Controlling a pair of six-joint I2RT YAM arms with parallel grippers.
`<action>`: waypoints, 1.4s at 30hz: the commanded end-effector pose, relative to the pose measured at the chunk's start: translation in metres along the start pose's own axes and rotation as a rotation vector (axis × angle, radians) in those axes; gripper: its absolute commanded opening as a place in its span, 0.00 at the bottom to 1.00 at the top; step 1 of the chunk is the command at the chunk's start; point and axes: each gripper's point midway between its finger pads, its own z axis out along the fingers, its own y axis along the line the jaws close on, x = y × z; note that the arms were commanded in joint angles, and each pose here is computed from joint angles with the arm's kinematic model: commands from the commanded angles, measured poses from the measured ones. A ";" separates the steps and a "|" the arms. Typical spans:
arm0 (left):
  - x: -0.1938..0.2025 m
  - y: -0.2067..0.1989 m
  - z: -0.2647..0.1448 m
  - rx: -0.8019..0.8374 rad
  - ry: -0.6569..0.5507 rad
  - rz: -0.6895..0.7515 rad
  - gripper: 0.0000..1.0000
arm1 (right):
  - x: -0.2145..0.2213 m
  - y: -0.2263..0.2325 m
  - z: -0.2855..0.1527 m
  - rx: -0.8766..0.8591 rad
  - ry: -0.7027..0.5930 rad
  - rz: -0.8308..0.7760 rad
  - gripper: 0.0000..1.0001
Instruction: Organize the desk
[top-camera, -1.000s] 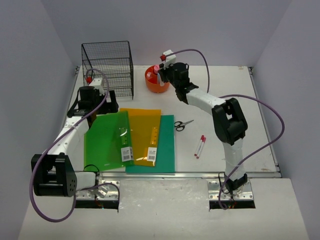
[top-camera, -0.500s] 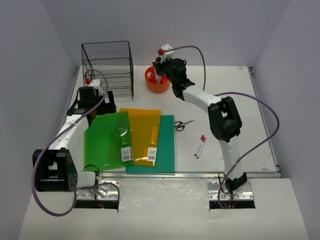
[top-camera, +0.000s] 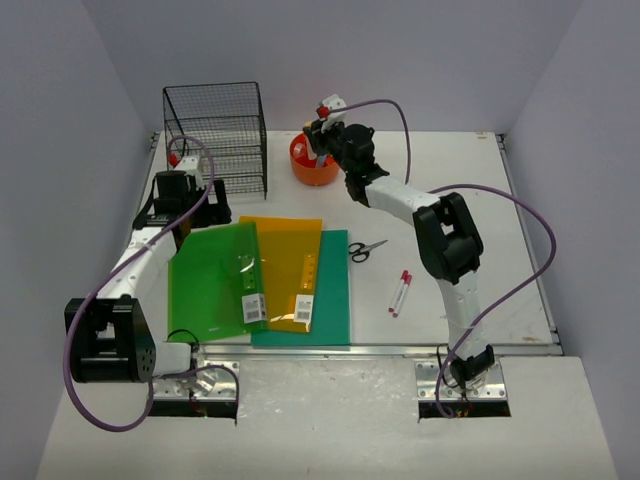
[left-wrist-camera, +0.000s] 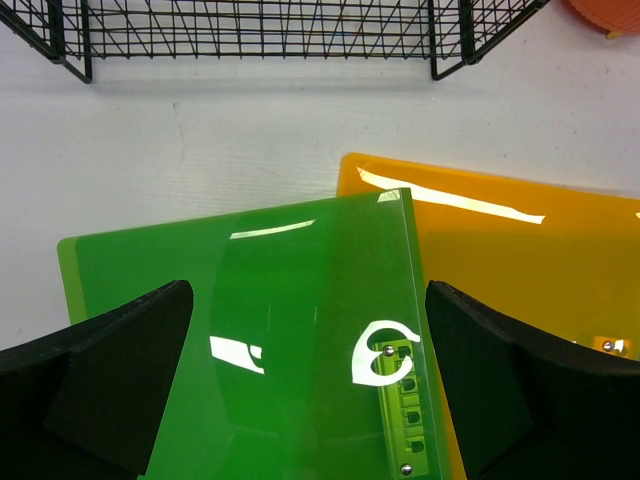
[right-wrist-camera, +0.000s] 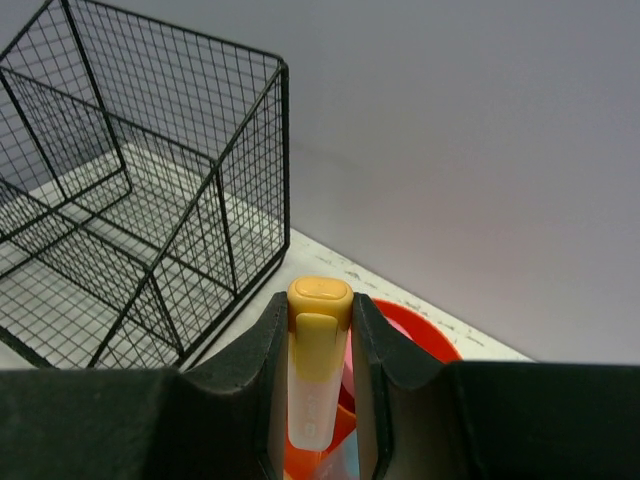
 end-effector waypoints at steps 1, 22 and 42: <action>-0.025 0.002 -0.002 -0.007 -0.060 -0.002 1.00 | 0.002 0.013 0.001 -0.049 -0.070 -0.038 0.00; -0.031 -0.002 -0.008 0.022 -0.080 0.033 1.00 | -0.090 -0.008 -0.097 0.064 -0.003 -0.020 0.72; -0.032 0.009 -0.013 -0.040 -0.141 0.124 1.00 | 0.149 0.014 -0.445 0.392 1.461 0.698 0.57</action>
